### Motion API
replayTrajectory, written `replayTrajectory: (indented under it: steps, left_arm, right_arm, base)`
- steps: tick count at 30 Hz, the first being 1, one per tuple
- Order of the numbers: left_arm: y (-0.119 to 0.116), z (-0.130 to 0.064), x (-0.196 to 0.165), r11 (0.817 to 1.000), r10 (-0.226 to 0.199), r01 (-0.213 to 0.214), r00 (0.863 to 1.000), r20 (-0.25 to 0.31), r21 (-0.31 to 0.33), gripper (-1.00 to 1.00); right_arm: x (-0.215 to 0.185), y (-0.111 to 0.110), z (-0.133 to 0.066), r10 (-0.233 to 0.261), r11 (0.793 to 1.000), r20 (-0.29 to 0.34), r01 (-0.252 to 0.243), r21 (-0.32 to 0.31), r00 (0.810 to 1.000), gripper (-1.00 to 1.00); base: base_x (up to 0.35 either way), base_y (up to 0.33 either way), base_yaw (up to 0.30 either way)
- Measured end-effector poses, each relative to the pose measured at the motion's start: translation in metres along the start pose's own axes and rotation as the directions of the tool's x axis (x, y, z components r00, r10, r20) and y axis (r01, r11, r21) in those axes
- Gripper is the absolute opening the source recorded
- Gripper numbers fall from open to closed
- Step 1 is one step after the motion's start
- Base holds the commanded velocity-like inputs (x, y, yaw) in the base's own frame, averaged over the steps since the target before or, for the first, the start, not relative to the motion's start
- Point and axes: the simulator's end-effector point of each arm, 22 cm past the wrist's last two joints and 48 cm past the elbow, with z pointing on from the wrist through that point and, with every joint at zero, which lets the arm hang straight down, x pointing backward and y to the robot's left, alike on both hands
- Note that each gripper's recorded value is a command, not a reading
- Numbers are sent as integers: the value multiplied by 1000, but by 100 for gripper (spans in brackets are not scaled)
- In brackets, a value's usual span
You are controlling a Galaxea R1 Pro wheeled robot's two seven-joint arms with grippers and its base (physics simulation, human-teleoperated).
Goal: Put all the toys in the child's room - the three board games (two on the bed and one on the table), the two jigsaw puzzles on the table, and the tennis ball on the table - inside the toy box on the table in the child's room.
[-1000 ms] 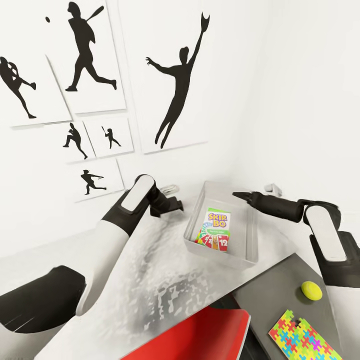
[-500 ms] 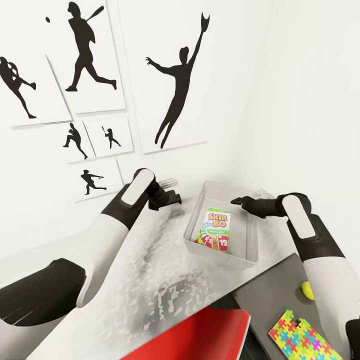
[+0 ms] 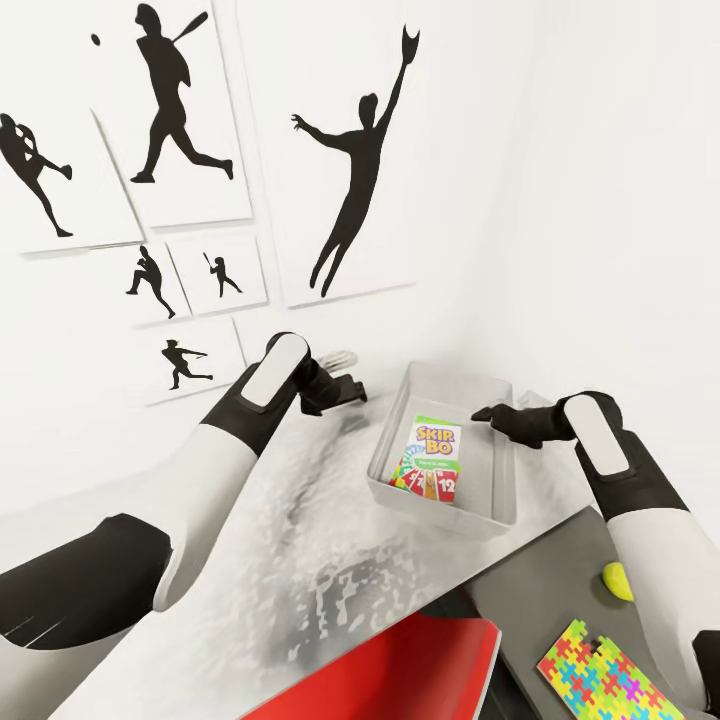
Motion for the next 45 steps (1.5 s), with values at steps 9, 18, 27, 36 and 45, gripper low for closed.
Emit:
replayTrajectory:
  steps: [9, 18, 27, 36, 45]
  left_arm:
    - [-19, -1, 0, 997, 11, -11, 1000, 4, 82, 100]
    - [-26, 2, 3, 996, 43, -45, 999, 20, 76, 100]
    - [-28, 4, 4, 996, 52, -54, 998, 28, 67, 100]
    - [-27, 6, 6, 997, 54, -55, 998, 25, 62, 100]
    - [-30, 9, 11, 995, 85, -87, 996, 22, 54, 100]
  right_arm:
    - [9, -25, 6, 16, 996, -28, -13, 84, 999, 100]
    - [16, -40, 9, 28, 991, -45, -22, 130, 999, 100]
    - [18, -46, 9, 31, 990, -49, -24, 142, 998, 100]
    - [16, -52, 7, 32, 988, -46, -24, 151, 998, 100]
    - [17, -54, 6, 32, 988, -47, -24, 155, 998, 100]
  base:
    - [0, 0, 0]
    - [0, 0, 0]
    - [0, 0, 0]
    - [0, 0, 0]
    - [0, 0, 0]
